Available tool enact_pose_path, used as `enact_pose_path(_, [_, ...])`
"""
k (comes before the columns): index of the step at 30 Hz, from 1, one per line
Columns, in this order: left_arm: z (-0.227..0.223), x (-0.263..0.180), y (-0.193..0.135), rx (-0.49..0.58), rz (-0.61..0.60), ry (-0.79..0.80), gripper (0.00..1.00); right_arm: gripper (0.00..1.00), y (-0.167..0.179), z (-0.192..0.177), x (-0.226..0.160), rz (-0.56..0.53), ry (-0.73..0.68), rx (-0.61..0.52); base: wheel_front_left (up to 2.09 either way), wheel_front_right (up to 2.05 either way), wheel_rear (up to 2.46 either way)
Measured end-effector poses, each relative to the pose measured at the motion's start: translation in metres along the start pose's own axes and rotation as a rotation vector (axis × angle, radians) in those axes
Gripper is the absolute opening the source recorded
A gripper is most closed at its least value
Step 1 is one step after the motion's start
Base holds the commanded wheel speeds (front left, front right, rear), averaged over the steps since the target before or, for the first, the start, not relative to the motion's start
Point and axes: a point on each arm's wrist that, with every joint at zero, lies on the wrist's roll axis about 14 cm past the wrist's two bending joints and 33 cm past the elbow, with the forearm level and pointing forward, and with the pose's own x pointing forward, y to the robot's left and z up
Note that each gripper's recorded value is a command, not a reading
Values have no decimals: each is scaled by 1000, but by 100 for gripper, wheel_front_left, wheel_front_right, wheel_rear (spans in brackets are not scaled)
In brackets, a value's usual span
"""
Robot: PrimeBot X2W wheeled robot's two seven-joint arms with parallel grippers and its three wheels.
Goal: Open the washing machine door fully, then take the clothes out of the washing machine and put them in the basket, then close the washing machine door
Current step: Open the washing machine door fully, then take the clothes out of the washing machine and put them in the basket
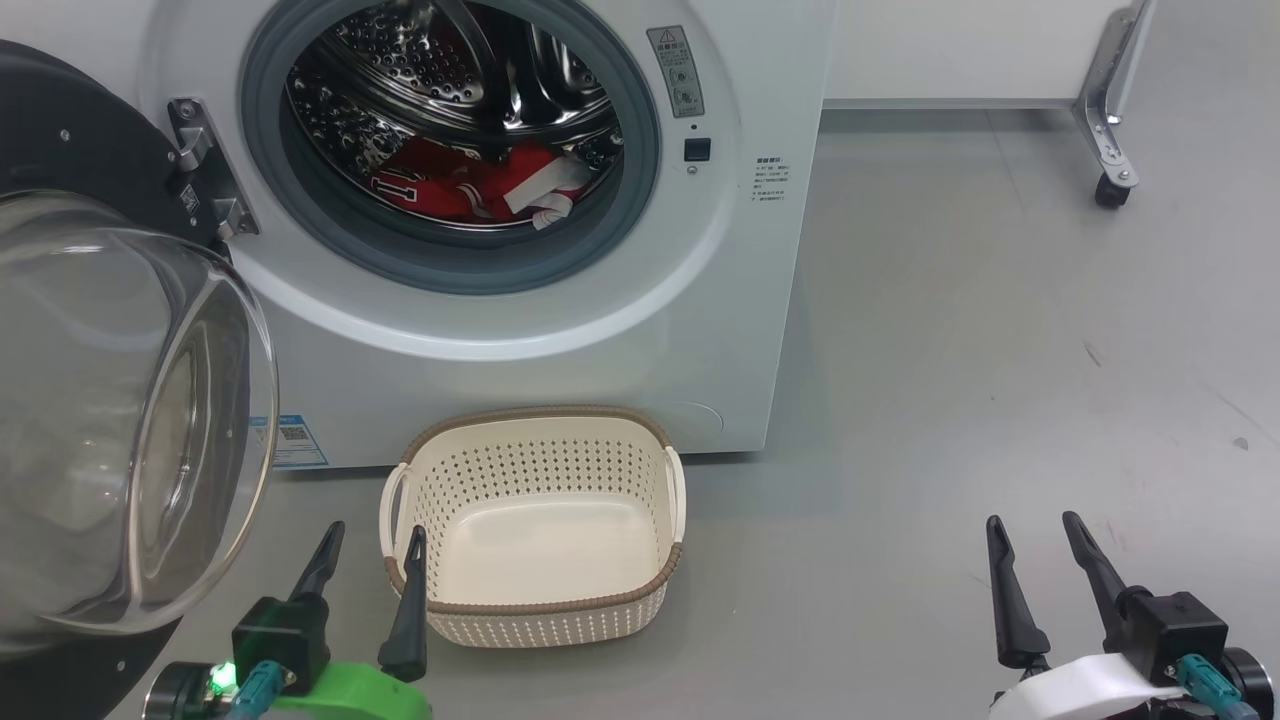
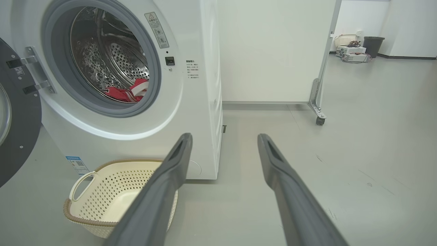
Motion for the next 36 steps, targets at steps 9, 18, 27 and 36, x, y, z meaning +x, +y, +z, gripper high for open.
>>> enact_pose_path(9, [3, 0, 0, -2, 1, -6, 100, 100, 1, -2, 1, 2, 5, 3, 0, 0, 0])
enact_pose_path(18, [3, 1, -2, -3, -6, -1, 100, 100, 1, -3, 2, 0, 8, 3, 2, -2, 0])
enact_pose_path(27, [6, 2, -8, -4, -22, -12, 100, 100, -1, -2, 1, -5, 7, 5, 30, -30, 0])
enact_pose_path(36, [6, 3, -8, -1, -25, -12, 100, 100, -1, -2, 0, -9, 6, 7, 65, -65, 0])
